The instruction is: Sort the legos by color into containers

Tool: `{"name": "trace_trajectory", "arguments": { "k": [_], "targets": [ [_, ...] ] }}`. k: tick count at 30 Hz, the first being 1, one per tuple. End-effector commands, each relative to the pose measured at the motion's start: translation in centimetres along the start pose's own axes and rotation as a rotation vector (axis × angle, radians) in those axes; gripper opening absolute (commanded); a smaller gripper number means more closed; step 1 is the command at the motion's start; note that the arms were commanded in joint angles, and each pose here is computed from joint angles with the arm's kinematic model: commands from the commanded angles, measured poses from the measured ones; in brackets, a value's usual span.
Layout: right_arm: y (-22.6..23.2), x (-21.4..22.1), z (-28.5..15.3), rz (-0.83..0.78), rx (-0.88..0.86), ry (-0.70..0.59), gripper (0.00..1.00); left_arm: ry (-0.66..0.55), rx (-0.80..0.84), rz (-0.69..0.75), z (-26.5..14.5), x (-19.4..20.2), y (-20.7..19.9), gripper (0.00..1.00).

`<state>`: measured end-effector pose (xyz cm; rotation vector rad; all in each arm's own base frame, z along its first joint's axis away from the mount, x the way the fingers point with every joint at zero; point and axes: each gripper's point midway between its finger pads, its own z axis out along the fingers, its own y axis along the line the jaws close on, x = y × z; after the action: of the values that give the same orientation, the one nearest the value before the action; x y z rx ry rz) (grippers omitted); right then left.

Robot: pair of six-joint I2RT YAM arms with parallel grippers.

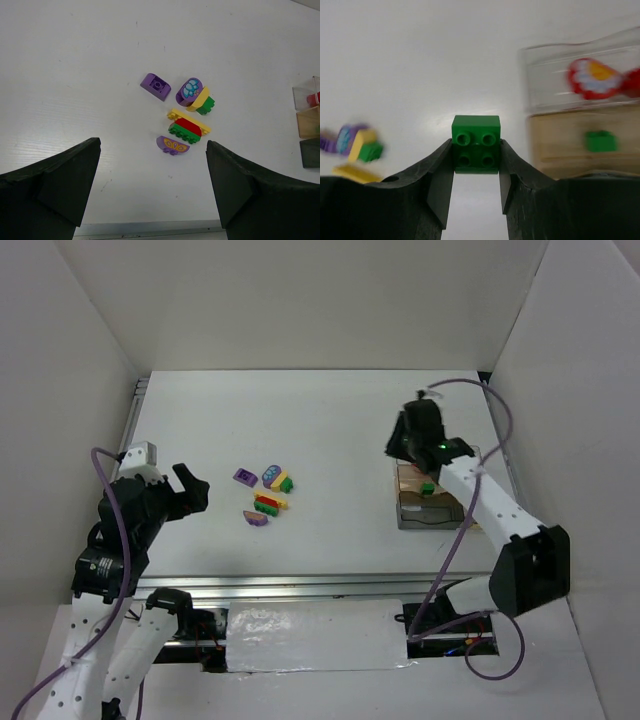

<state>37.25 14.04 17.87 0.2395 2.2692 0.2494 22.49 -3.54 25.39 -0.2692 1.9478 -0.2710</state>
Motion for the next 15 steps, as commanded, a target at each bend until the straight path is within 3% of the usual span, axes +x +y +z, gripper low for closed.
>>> {"name": "trace_trajectory", "arguments": {
  "k": [1, 5, 10, 13, 15],
  "targets": [
    [-5.9, 1.5, 0.8, 0.151, 0.065, 0.001, 0.07, -0.041, 0.027, 0.013, -0.2, -0.9, -0.6, 1.00],
    [-10.1, 1.6, 0.8, 0.226, 0.151, -0.028, 0.11, -0.032, 0.028, 0.016, 0.0, -0.8, -0.6, 0.99],
    [-11.6, 1.4, 1.7, 0.256, 0.191, -0.016, 0.14, -0.026, 0.024, 0.016, 0.1, -0.7, -0.5, 1.00],
    [-11.6, 1.7, 2.0, 0.260, 0.197, -0.001, 0.23, -0.024, 0.023, 0.017, 0.2, -0.7, -0.5, 1.00],
    [-11.7, 1.9, 2.0, 0.265, 0.199, 0.000, 0.34, -0.022, 0.026, 0.018, 0.2, -0.7, -0.6, 1.00]
  ]
}}
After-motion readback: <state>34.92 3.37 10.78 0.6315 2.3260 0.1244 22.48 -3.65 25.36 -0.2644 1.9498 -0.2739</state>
